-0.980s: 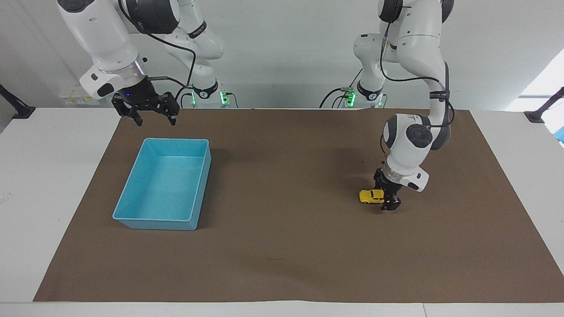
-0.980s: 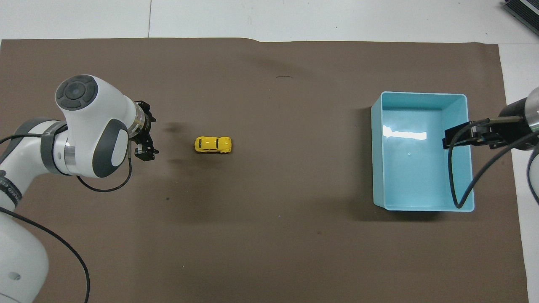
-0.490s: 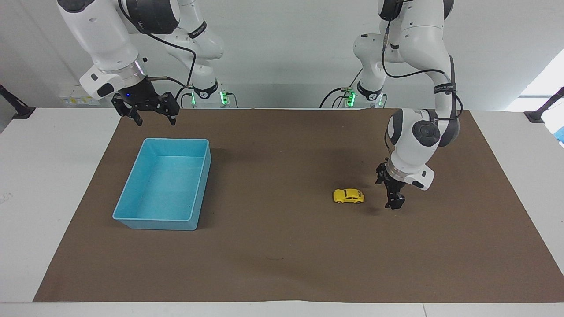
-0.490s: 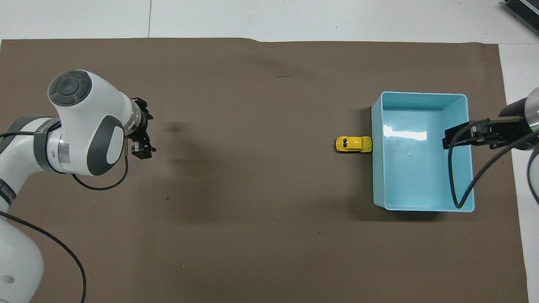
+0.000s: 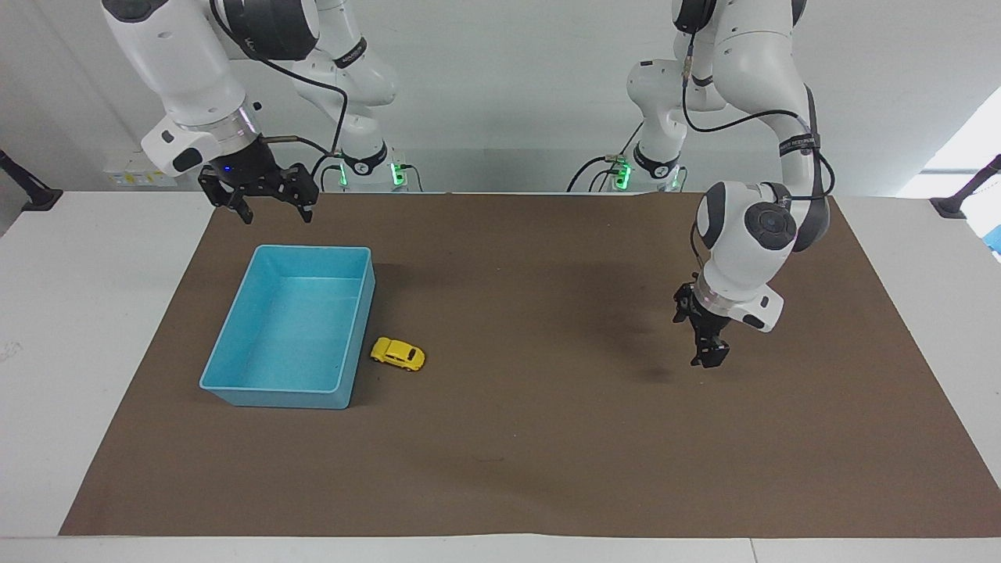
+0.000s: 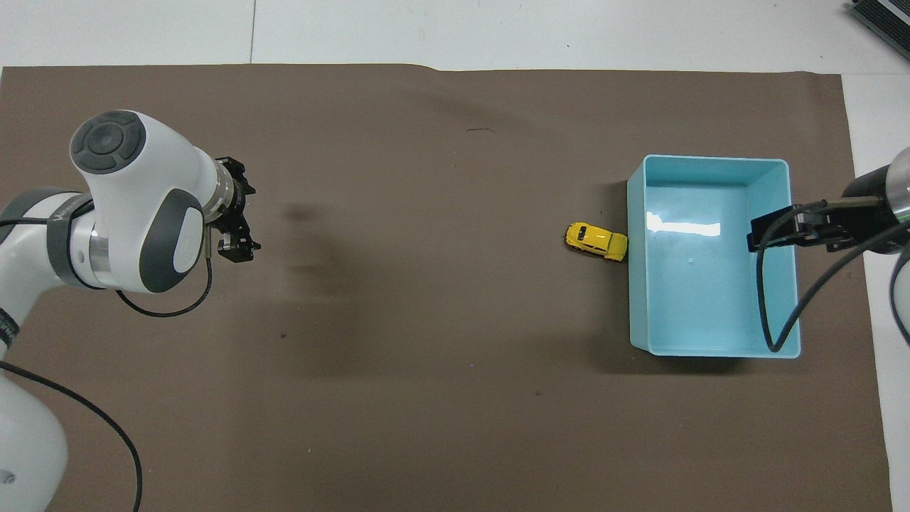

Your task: Wind up and store yellow beetle car

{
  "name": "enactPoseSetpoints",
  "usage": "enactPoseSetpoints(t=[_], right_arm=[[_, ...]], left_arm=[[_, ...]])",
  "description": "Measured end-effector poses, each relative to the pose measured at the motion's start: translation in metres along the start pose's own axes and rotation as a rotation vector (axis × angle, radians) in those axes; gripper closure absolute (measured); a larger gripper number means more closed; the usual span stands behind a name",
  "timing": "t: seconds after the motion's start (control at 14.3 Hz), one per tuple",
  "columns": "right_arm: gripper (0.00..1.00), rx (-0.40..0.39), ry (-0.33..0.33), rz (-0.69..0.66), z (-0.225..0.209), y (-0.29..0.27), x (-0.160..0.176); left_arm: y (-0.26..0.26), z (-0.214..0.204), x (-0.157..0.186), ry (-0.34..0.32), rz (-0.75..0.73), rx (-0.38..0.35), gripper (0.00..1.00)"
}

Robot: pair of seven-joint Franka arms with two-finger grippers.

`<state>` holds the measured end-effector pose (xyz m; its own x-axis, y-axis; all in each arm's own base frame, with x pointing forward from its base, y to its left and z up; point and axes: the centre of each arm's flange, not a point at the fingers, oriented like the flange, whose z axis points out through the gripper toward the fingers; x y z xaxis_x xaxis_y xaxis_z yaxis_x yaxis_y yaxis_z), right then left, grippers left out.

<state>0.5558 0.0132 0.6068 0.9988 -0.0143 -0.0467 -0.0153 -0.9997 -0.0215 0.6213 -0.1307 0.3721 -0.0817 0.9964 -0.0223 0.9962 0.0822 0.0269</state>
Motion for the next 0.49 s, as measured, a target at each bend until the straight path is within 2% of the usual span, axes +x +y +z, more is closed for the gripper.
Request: enactPoseSetpoints(t=[0.28,0.49], right_arm=[[0.0,0.0,0.0,0.0,0.0,0.0,0.0],[0.0,0.0,0.0,0.0,0.0,0.0,0.0]], left_arm=[[0.001,-0.029,0.001,-0.012,0.006,-0.043,0.0],[-0.003,-0.052,0.004,-0.012,0.1,-0.056,0.0]])
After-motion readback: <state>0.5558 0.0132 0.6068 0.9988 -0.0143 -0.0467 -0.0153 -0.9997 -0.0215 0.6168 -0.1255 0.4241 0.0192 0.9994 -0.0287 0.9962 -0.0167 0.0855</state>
